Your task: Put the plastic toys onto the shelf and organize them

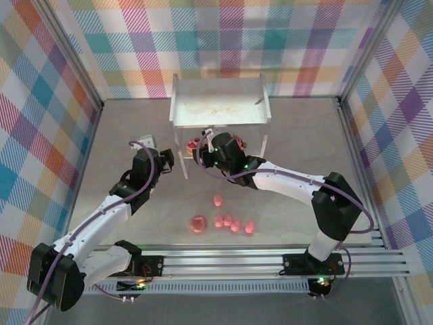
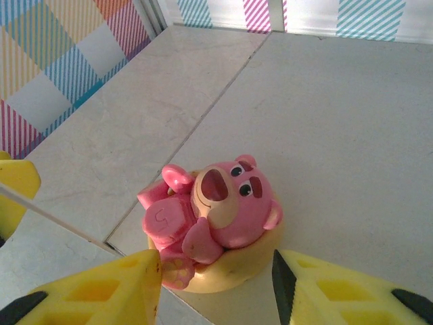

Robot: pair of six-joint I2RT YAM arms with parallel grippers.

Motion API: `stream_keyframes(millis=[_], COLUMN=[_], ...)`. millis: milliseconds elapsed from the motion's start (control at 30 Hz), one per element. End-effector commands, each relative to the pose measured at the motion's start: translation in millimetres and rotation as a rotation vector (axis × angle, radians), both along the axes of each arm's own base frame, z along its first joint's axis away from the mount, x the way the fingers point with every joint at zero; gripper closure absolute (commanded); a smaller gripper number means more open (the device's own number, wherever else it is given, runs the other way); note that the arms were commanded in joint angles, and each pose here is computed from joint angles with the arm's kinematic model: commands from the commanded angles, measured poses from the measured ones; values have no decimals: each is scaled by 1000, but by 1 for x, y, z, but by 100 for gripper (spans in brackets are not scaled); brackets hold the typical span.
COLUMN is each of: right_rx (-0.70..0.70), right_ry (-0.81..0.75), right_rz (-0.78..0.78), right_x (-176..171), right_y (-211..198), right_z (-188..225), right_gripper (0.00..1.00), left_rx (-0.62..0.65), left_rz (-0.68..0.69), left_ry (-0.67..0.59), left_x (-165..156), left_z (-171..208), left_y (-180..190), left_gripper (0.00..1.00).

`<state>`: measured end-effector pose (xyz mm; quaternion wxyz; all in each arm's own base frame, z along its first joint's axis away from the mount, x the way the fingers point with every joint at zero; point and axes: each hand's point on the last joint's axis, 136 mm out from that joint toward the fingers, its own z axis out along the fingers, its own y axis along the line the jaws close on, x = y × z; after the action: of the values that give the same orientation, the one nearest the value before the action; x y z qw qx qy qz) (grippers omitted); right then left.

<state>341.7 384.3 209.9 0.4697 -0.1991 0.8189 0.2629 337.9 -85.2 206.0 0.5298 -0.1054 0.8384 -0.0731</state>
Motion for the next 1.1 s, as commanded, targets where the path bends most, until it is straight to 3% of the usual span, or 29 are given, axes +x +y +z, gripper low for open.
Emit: stream_keyframes(millis=[0,533,1067], right_rx=[47,26,-36], right_ry=[-46,-26,-23], right_rz=[24,51,-23], right_x=[-2,0,9], right_y=[7,20,8], right_z=[27,20,6], right_gripper=[51,51,51], left_rx=[-19,-15,-14], left_rz=[4,2,8], left_ry=[-48,-50,-53], left_x=[8,8,7], left_z=[18,19,19], left_y=[1,1,2], left_gripper=[43,43,43])
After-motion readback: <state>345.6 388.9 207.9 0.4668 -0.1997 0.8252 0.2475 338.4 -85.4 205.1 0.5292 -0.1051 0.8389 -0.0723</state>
